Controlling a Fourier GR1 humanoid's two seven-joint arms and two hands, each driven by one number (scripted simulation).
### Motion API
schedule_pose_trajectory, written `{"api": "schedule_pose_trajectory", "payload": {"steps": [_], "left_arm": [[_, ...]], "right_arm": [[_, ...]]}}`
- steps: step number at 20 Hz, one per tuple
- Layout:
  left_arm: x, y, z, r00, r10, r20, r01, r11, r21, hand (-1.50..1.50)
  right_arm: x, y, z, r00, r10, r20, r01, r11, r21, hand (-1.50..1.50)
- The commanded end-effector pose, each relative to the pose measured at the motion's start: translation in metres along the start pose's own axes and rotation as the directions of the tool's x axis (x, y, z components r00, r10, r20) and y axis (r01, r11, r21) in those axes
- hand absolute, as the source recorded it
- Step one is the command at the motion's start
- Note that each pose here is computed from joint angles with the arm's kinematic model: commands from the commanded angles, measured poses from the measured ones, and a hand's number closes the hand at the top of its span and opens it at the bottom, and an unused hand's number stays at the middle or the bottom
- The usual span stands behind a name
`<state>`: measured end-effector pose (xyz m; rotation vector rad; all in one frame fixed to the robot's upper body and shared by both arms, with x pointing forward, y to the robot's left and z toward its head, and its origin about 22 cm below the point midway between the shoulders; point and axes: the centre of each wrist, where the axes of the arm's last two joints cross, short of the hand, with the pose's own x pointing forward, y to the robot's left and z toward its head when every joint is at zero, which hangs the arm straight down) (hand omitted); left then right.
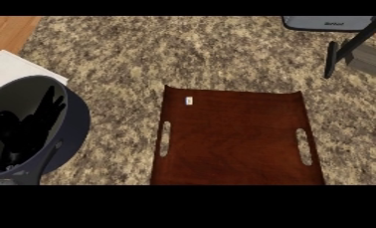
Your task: Pick the squash from the tray and place it in the tiered basket
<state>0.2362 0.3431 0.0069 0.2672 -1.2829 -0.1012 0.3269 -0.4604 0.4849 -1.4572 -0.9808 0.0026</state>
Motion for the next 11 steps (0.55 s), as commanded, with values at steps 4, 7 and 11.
{"api": "schedule_pose_trajectory", "payload": {"steps": [4,7,11], "left_arm": [[-0.023,0.003,0.011,0.997,0.011,-0.081,-0.011,1.0,0.004,0.0],[-0.026,0.019,0.015,0.996,0.005,-0.086,-0.003,1.0,0.022,0.0],[-0.031,0.016,0.018,0.995,0.017,-0.098,-0.014,1.0,0.024,0.0]], "right_arm": [[-0.048,-0.055,-0.006,0.914,-0.399,-0.072,0.4,0.916,-0.006,-1.5],[-0.07,-0.061,-0.011,0.87,-0.492,-0.04,0.491,0.871,-0.014,-1.5],[-0.125,-0.074,-0.018,0.838,-0.546,-0.015,0.545,0.835,0.078,-1.5]]}}
